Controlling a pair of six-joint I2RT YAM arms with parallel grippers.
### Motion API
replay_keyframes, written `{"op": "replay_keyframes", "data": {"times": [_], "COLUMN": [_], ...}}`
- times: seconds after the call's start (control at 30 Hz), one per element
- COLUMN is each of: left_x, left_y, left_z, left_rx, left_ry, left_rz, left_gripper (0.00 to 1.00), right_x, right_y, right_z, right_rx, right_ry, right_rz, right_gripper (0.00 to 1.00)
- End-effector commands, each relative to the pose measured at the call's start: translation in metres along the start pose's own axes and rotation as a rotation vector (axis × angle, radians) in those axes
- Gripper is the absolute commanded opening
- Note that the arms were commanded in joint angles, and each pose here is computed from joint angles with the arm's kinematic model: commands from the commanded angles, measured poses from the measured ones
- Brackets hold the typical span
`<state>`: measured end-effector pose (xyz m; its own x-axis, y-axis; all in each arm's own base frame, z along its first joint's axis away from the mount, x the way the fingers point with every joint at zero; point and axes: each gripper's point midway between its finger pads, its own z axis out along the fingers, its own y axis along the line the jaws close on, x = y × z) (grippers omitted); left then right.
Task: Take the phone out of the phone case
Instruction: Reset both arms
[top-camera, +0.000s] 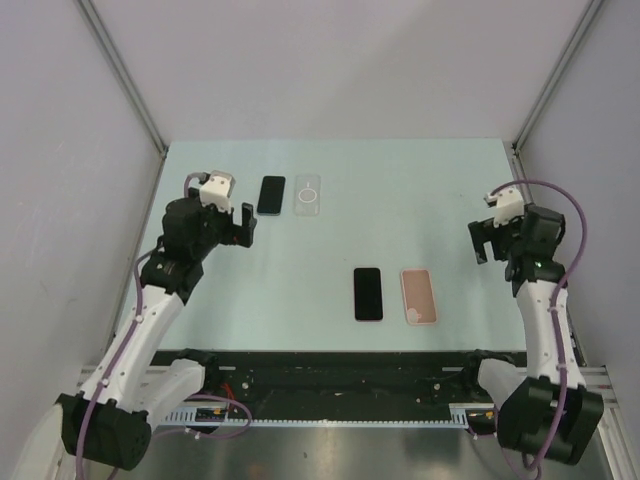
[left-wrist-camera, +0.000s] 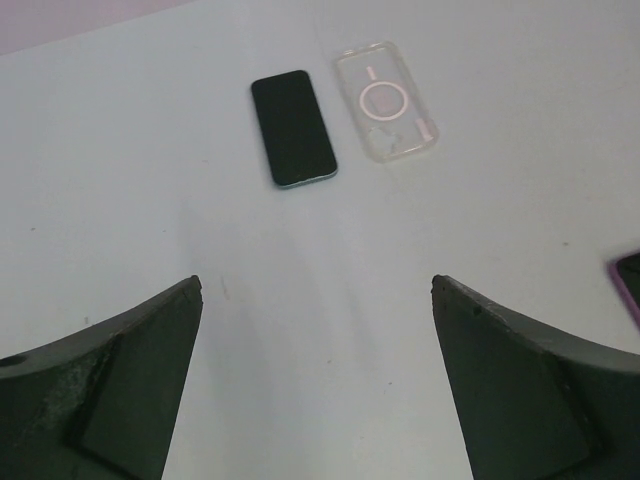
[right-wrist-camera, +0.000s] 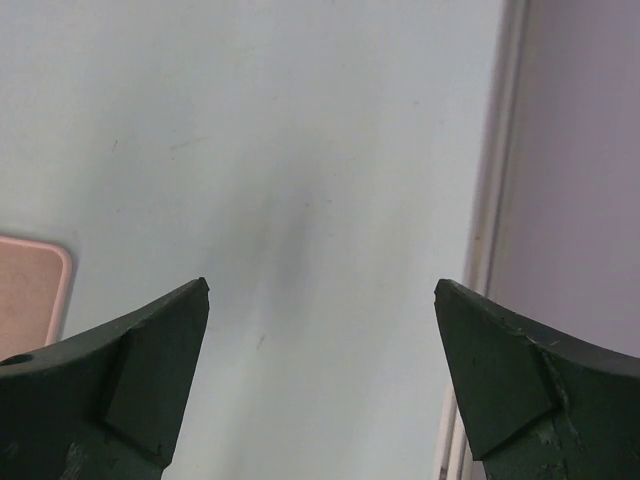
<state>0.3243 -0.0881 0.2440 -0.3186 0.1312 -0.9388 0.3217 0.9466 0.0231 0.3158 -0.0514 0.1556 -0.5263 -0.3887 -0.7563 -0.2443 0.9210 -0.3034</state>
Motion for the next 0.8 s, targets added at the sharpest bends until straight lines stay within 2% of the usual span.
{"op": "replay_keyframes", "data": {"times": [0.0, 0.17, 0.2, 0.4, 0.57, 0.77], "left_x": [0.008, 0.021, 0.024, 0.027, 0.029, 0.032], "left_y": [0.036, 0.052, 0.065, 0.080, 0.071, 0.072], "left_z": [-0.023, -0.036, -0.040, -0.052, -0.060, -0.059], "left_rx": [-0.134, -0.143, -0.177, -0.210, -0.193, -0.204], "left_ry": [-0.029, -0.049, -0.049, -0.081, -0.132, -0.132], "left_rz": [0.136, 0.094, 0.066, 0.050, 0.073, 0.073], "left_gripper": [1.00, 1.00, 1.00, 1.00, 1.00, 1.00], "right_x": [-0.030, -0.040, -0.046, -0.052, -0.041, -0.031], "right_y": [-0.007, -0.014, -0.012, -0.012, -0.017, -0.013], "right_z": [-0.046, -0.088, -0.102, -0.148, -0.159, -0.155], "right_rx": [0.022, 0.123, 0.141, 0.263, 0.352, 0.354], "right_ry": [-0.146, -0.250, -0.301, -0.456, -0.476, -0.464], "right_rz": [0.089, 0.220, 0.216, 0.215, 0.247, 0.256], "right_gripper": [1.00, 1.00, 1.00, 1.00, 1.00, 1.00]}}
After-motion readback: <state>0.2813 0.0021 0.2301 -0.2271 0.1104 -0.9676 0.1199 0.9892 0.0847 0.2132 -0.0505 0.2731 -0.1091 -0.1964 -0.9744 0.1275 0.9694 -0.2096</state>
